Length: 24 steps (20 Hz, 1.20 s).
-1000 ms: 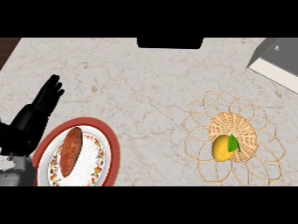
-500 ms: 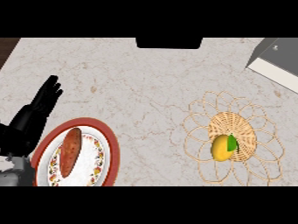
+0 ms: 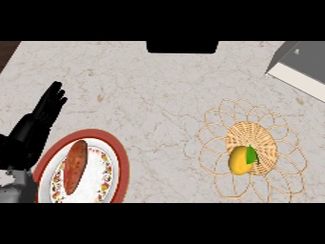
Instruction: Pick the croissant from the placemat and place it in the tiered shelf
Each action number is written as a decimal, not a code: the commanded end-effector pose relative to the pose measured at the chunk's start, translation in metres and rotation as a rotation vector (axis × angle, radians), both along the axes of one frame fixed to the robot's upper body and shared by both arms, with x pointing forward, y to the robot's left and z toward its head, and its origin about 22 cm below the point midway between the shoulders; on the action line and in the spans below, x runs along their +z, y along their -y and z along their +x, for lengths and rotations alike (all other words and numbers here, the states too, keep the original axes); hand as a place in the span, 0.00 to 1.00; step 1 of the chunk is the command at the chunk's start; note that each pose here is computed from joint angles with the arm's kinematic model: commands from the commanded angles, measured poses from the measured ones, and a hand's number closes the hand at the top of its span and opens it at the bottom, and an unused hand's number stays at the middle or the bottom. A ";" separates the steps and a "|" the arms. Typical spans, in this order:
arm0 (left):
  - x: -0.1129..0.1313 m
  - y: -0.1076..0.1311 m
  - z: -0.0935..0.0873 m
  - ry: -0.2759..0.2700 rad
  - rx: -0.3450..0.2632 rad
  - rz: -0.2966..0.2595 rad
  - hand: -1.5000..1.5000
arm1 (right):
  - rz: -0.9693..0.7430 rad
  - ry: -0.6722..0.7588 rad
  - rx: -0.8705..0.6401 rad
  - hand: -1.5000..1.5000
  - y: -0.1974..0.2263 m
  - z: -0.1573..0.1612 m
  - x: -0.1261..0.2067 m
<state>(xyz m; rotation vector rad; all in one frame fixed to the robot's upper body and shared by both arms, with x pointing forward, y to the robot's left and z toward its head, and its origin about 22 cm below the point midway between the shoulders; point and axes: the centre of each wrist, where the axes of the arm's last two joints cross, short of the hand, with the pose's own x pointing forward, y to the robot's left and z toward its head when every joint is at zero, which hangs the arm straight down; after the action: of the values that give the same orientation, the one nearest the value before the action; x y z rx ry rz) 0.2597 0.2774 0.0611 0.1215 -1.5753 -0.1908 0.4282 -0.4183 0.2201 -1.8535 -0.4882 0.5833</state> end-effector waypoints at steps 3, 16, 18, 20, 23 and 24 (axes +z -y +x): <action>0.002 -0.008 0.001 -0.001 0.019 -0.002 0.50 | 0.014 0.085 -0.148 0.00 -0.024 0.010 0.029; 0.005 0.004 -0.005 -0.011 0.022 0.004 0.50 | 0.157 0.768 -0.015 0.00 -0.046 -0.013 0.158; -0.004 0.014 -0.008 -0.022 0.034 -0.004 0.50 | 0.196 0.849 -0.023 0.00 -0.051 -0.023 0.176; 0.005 -0.008 -0.005 -0.013 0.047 -0.006 0.50 | 0.303 1.018 -0.069 0.00 -0.042 -0.037 0.196; -0.004 -0.010 -0.006 -0.025 0.039 -0.008 0.50 | 0.412 1.121 -0.108 0.00 -0.026 -0.064 0.223; 0.000 -0.010 -0.009 -0.031 0.054 0.002 0.50 | 0.432 1.172 -0.112 0.00 -0.008 -0.078 0.222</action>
<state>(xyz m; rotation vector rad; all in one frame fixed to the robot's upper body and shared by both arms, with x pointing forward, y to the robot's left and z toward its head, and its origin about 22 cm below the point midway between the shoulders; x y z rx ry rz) 0.2514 0.2835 0.0572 0.1455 -1.5481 -0.1566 0.3804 -0.3917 0.4205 -1.7389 -1.0716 -0.5240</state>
